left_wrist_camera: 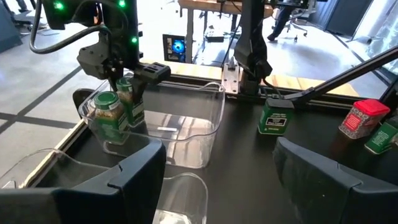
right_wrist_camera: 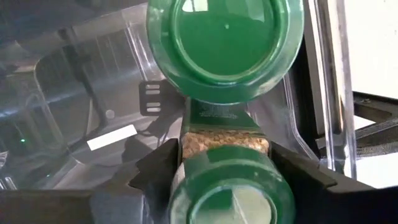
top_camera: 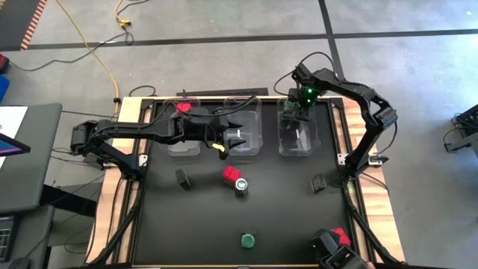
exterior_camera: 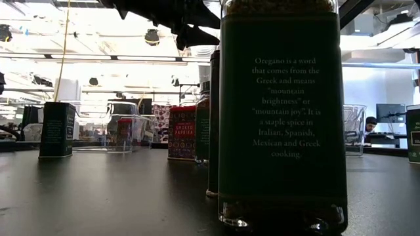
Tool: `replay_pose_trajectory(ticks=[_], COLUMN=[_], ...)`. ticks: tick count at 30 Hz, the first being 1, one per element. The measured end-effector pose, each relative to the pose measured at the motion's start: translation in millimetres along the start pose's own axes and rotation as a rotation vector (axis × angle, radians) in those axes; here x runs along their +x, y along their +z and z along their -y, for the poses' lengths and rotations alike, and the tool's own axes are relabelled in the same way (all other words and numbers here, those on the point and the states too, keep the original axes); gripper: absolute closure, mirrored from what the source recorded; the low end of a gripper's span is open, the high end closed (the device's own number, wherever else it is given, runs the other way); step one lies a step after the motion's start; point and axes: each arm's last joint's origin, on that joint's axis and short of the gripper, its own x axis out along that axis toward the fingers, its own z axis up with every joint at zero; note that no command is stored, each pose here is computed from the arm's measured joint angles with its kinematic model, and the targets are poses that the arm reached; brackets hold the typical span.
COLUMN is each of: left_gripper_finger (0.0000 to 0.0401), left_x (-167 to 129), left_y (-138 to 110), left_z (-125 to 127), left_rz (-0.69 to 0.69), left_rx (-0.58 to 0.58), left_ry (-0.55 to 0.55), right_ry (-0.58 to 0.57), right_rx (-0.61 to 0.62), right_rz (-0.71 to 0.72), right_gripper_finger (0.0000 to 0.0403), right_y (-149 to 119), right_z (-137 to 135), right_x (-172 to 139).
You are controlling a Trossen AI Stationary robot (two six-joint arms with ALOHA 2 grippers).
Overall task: Sort spices by type
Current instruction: Put the green seasoning bottle into the right transparent bin
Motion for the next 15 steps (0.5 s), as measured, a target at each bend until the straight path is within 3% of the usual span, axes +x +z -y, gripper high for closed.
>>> replay_pose_trajectory(ticks=[6, 15], left_gripper_finger=[0.0115, 0.0115], left_x=[0.0, 0.0], left_y=[-0.1, -0.1], left_z=[0.8, 2.5], left_rz=[0.0, -0.001], left_rx=[-0.009, -0.017], left_ry=[-0.003, -0.007], right_ry=[-0.001, 0.0], right_rx=[0.007, 0.012], right_rz=[0.001, 0.0], right_gripper_finger=[0.017, 0.0155], right_y=[0.1, 0.0], right_z=[0.1, 0.0], right_x=[0.0, 0.0])
